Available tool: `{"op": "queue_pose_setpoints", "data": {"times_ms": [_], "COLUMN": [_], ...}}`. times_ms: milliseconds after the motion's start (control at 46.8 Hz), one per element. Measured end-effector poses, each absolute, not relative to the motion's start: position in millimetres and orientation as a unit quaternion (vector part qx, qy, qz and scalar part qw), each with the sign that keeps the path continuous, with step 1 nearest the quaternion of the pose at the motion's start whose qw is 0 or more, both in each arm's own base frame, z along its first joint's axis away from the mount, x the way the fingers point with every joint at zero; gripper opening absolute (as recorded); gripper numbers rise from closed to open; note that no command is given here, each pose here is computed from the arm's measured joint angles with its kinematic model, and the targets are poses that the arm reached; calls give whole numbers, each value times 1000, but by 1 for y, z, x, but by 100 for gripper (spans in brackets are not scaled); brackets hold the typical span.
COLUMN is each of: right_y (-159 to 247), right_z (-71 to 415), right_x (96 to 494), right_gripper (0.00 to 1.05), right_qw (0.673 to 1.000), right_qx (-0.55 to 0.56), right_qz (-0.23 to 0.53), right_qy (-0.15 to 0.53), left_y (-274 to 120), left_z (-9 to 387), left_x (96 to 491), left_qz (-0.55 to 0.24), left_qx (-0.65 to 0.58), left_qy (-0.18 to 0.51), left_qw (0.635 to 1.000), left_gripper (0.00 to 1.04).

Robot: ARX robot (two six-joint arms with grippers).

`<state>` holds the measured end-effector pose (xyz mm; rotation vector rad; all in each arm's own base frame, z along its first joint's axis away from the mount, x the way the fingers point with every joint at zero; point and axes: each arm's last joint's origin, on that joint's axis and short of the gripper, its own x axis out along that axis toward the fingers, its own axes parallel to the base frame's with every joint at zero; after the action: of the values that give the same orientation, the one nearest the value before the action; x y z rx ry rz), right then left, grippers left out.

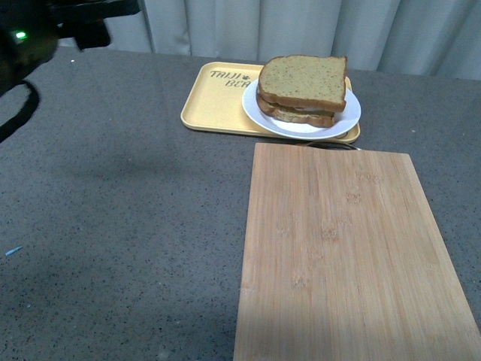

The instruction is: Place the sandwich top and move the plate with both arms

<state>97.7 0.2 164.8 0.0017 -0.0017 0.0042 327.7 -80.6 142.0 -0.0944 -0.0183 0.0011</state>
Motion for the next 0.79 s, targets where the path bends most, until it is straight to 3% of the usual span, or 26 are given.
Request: {"op": "queue_pose_setpoints", "data": {"times_ms": [193, 791], "right_y": [0, 0], "right_z": [165, 165], "right_x": [98, 98], "right_gripper": [95, 95], "right_qw": [1000, 1000], "right_qx": [1, 1], "right_qz": [2, 2], "right_qy": [-1, -1], "left_y": [-53, -12], "left_z": [141, 161], "left_x": [282, 184], "left_qz": [0, -2], "left_qx": [-13, -4], "left_qy": [10, 9], "left_qw": [1000, 1000], "left_gripper": [4, 4]}}
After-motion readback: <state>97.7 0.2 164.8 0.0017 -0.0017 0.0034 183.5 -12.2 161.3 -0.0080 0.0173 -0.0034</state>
